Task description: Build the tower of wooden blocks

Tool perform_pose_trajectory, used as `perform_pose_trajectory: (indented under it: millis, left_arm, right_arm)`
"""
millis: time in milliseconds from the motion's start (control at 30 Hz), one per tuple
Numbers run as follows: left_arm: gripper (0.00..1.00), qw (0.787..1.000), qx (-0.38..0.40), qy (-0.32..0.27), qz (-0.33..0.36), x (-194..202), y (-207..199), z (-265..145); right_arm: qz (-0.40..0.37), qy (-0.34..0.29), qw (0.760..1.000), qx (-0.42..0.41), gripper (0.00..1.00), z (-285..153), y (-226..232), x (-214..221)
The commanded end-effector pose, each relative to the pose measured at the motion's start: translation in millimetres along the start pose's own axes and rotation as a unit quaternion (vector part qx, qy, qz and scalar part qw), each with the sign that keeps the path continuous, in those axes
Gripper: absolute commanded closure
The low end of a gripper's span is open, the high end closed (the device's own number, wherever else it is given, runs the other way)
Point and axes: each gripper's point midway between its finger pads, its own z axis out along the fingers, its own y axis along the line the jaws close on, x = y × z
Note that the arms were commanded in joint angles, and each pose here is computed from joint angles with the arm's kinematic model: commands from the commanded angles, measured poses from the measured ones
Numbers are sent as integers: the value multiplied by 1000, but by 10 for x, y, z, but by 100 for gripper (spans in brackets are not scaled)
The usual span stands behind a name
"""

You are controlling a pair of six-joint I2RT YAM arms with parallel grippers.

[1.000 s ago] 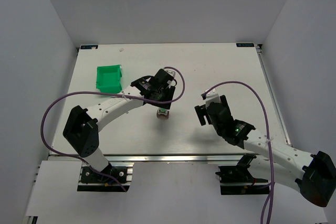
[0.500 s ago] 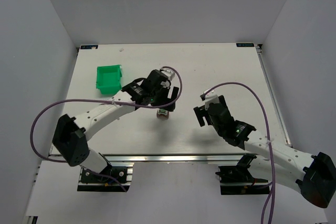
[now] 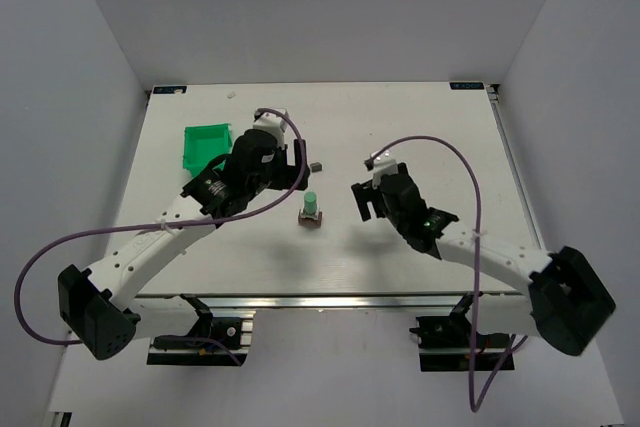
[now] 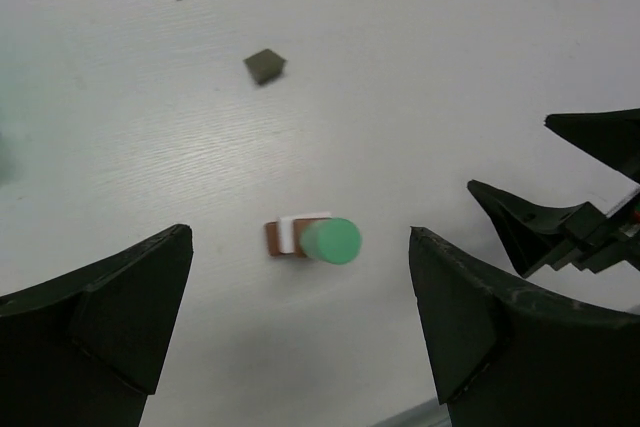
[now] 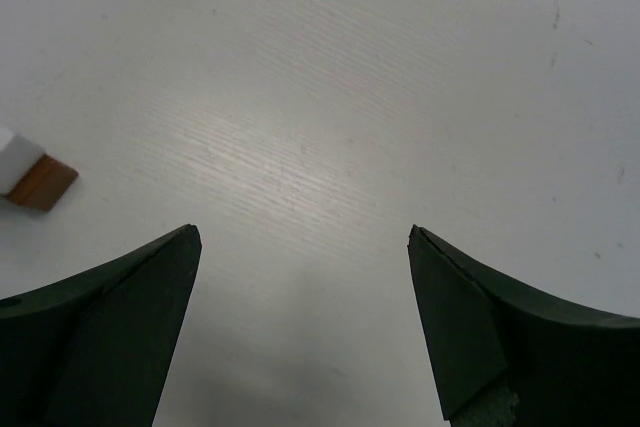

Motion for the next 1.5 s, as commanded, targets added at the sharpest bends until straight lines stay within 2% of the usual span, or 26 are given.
perform_pose_trajectory:
  millis: [0, 33, 100, 167, 200, 233, 300, 433, 467, 600, 900, 1100, 1200, 1233, 1300, 1333, 1467]
  left_arm:
    - [2, 996, -63, -50, -26, -177, 361, 1]
    - [2, 994, -80, -57, -38, -198, 484, 15]
    - [2, 992, -104, -58, -50, -172, 689, 68]
    - [2, 991, -107, -59, -59, -152, 775, 106]
    - [2, 989, -121, -56, -68, -104, 900, 124]
    - [2, 988, -123, -56, -72, -89, 940, 134]
    - [2, 988, -122, -51, -78, -79, 1005, 151]
    - [2, 989, -116, -45, -78, -13, 1068, 184]
    - [2, 989, -113, -45, -79, -17, 1068, 189]
    - [2, 991, -98, -40, -81, 6, 1048, 229]
    - [2, 993, -91, -25, -73, 60, 1055, 305]
    - [2, 993, -89, -23, -69, 63, 1047, 299]
    - [2, 994, -81, -28, -68, 56, 1024, 297]
    - [2, 994, -79, -27, -68, 65, 1019, 302]
    - [2, 995, -74, -24, -67, 77, 1002, 307]
    - [2, 995, -74, -23, -67, 81, 1003, 312]
    - [2, 995, -73, -25, -68, 76, 999, 296]
  right_arm:
    - [26, -54, 998, -16, 11, 330, 70, -498]
    - [31, -64, 997, -24, 11, 403, 94, -662]
    - [34, -46, 998, -21, 11, 669, 81, -604]
    - [48, -53, 997, -37, 10, 852, 107, -760]
    - [48, -25, 997, -49, 11, 1028, 191, -597]
    - [57, -32, 995, -79, 11, 1111, 280, -746]
    - [63, -11, 992, -107, 11, 1305, 420, -623]
    - [66, -1, 987, -147, 11, 1605, 628, -600]
    - [69, -9, 987, -147, 11, 1668, 639, -725]
    - [57, 13, 984, -171, 11, 1906, 800, -581]
    - [63, 42, 978, -192, 11, 2129, 949, -418]
    - [67, 57, 978, -192, 25, 2212, 977, -374]
    - [70, 56, 976, -196, 38, 2220, 991, -378]
    - [71, 54, 976, -198, 47, 2224, 998, -381]
    - [72, 53, 975, -204, 54, 2220, 1019, -390]
    - [72, 54, 975, -205, 63, 2221, 1025, -379]
    - [69, 49, 974, -208, 76, 2207, 1018, -418]
